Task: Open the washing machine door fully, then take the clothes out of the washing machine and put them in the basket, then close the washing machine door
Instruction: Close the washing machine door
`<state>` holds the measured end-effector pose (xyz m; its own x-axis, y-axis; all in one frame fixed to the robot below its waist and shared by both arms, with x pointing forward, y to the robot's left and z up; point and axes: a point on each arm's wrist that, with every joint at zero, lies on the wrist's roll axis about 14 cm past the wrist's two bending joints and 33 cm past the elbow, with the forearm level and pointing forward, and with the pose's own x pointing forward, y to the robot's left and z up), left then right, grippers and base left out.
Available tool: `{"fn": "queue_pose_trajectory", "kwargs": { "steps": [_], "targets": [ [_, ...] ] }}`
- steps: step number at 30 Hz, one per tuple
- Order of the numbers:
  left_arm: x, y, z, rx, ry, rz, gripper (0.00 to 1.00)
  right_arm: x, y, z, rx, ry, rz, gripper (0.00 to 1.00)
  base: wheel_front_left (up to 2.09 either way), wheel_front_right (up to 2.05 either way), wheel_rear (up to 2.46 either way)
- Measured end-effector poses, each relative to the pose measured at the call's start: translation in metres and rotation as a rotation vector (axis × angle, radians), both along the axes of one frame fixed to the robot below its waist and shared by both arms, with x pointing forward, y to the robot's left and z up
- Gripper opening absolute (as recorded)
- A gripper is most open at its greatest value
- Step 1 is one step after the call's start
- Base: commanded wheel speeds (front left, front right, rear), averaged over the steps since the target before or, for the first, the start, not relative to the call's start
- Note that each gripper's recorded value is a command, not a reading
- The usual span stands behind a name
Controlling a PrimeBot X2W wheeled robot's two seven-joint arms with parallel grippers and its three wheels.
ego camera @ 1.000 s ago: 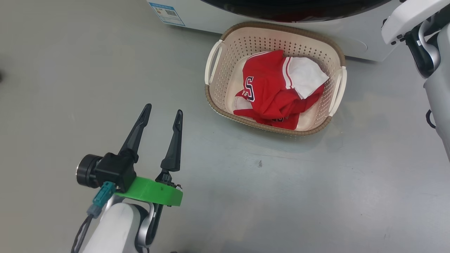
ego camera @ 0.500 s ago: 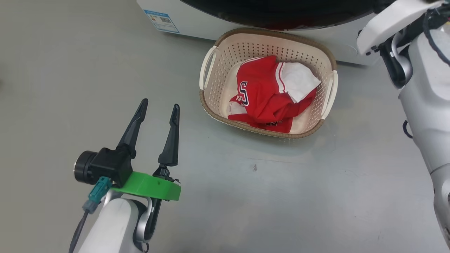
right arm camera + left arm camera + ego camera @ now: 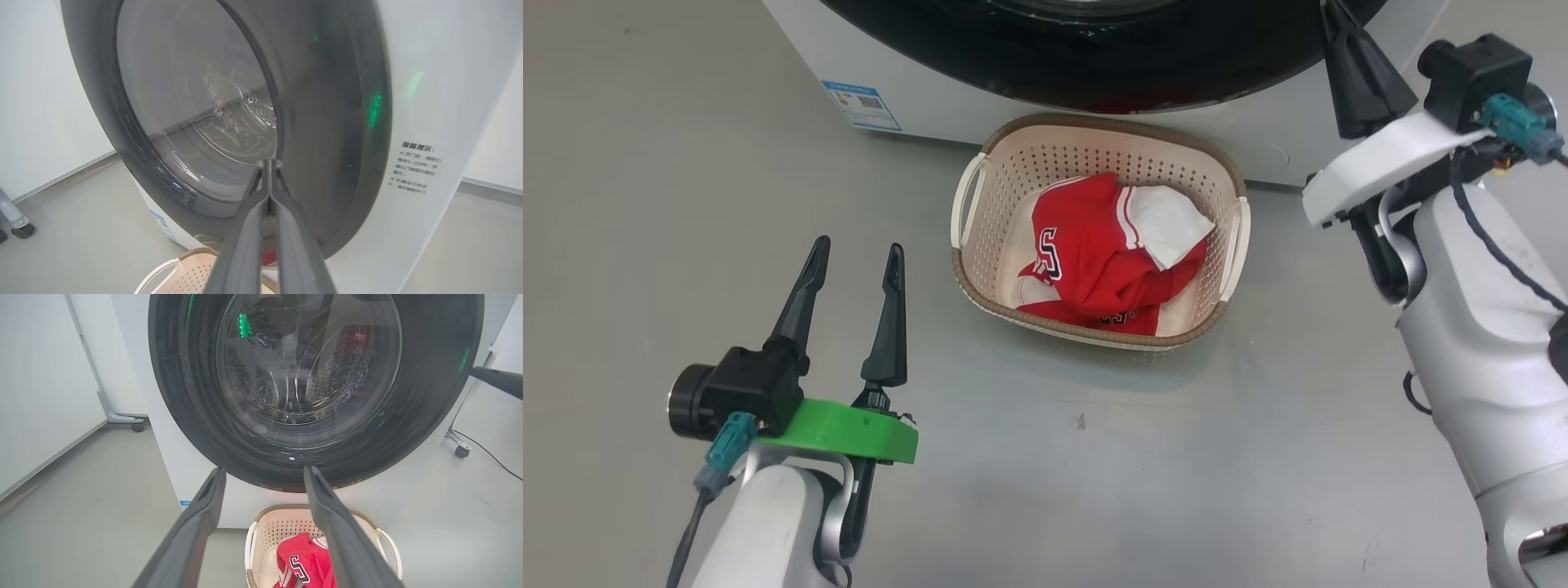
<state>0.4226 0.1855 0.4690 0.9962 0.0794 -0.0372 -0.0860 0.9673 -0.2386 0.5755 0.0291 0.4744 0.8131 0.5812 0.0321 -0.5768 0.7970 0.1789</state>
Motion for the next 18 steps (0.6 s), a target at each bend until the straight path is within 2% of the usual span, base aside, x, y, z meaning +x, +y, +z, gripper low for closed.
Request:
{"fn": "queue_pose_trajectory", "kwargs": {
  "steps": [2,3,4,5,6,7,18],
  "targets": [
    [-0.002,-0.001,0.001,-0.004,-0.004,-0.003,1.00,-0.009,-0.005,0.002,0.009,0.000,-0.009,0.03,0.00,0.00,0.00],
    [-0.003,-0.003,0.002,-0.007,-0.004,-0.006,1.00,-0.013,-0.009,0.001,0.011,0.005,-0.018,0.26,0.00,0.00,0.00],
    [-0.004,-0.005,0.002,-0.010,-0.004,-0.010,1.00,-0.017,-0.015,-0.001,0.015,0.015,-0.031,0.45,0.00,0.00,0.00],
    [-0.005,-0.006,0.003,-0.012,-0.006,-0.013,1.00,-0.023,-0.019,-0.003,0.017,0.026,-0.041,0.74,0.00,0.00,0.00],
    [-0.006,-0.008,0.003,-0.012,-0.007,-0.017,1.00,-0.028,-0.023,-0.005,0.017,0.033,-0.050,0.97,0.00,0.00,0.00],
    [-0.008,-0.009,0.004,-0.009,-0.008,-0.022,1.00,-0.033,-0.027,-0.007,0.016,0.041,-0.059,1.00,0.00,0.00,0.00],
    [-0.025,-0.024,0.009,-0.010,-0.015,-0.071,1.00,-0.081,-0.084,-0.015,0.015,0.096,-0.232,1.00,0.00,0.00,0.00]
  ]
}}
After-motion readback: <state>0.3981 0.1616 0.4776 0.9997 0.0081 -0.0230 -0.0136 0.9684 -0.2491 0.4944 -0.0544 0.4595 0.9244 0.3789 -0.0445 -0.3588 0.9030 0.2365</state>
